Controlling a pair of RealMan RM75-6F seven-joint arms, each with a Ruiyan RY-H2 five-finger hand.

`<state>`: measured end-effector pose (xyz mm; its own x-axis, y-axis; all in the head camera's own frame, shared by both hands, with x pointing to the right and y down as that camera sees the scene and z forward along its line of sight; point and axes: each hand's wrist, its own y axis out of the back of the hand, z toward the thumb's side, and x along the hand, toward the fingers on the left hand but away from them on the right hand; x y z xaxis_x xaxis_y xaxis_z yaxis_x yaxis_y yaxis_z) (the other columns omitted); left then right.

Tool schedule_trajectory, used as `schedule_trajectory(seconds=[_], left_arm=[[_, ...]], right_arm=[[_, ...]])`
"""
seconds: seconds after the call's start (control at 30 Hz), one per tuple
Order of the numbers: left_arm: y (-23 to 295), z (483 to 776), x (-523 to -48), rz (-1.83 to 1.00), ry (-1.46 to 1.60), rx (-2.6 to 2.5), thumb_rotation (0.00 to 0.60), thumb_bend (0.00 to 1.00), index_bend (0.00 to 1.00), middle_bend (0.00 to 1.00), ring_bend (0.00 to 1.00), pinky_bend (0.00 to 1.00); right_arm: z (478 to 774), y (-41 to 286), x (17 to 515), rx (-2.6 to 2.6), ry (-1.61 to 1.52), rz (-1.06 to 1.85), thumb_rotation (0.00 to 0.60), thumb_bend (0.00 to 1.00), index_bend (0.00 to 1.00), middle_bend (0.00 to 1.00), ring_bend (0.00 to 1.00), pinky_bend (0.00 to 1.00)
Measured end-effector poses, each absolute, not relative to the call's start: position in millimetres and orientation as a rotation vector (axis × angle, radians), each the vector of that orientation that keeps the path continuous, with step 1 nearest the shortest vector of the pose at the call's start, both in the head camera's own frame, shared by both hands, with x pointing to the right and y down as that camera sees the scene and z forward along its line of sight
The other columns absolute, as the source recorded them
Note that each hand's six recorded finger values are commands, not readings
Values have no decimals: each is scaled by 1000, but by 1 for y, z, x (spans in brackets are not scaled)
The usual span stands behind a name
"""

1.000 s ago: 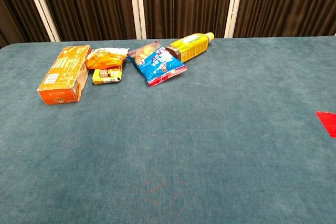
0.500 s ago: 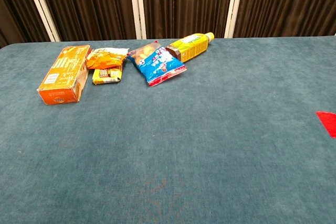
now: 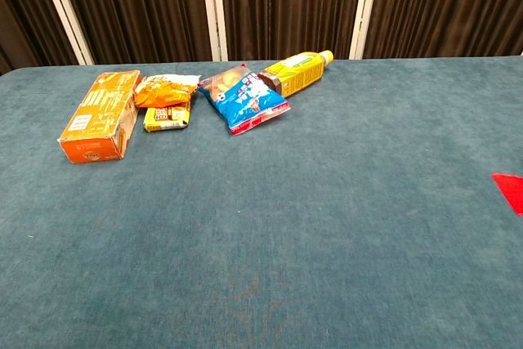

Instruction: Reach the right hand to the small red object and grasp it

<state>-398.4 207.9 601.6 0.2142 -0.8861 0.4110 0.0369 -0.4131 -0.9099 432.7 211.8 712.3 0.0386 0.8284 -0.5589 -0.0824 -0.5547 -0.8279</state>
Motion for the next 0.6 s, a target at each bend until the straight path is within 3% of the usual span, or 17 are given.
schedule_trajectory(seconds=[0.6], left_arm=[[201, 615, -397, -1382, 790, -1612, 600, 224, 0, 0, 0, 17]], right_arm=[[732, 206, 423, -1634, -751, 1606, 600, 246, 518, 15, 0, 0]])
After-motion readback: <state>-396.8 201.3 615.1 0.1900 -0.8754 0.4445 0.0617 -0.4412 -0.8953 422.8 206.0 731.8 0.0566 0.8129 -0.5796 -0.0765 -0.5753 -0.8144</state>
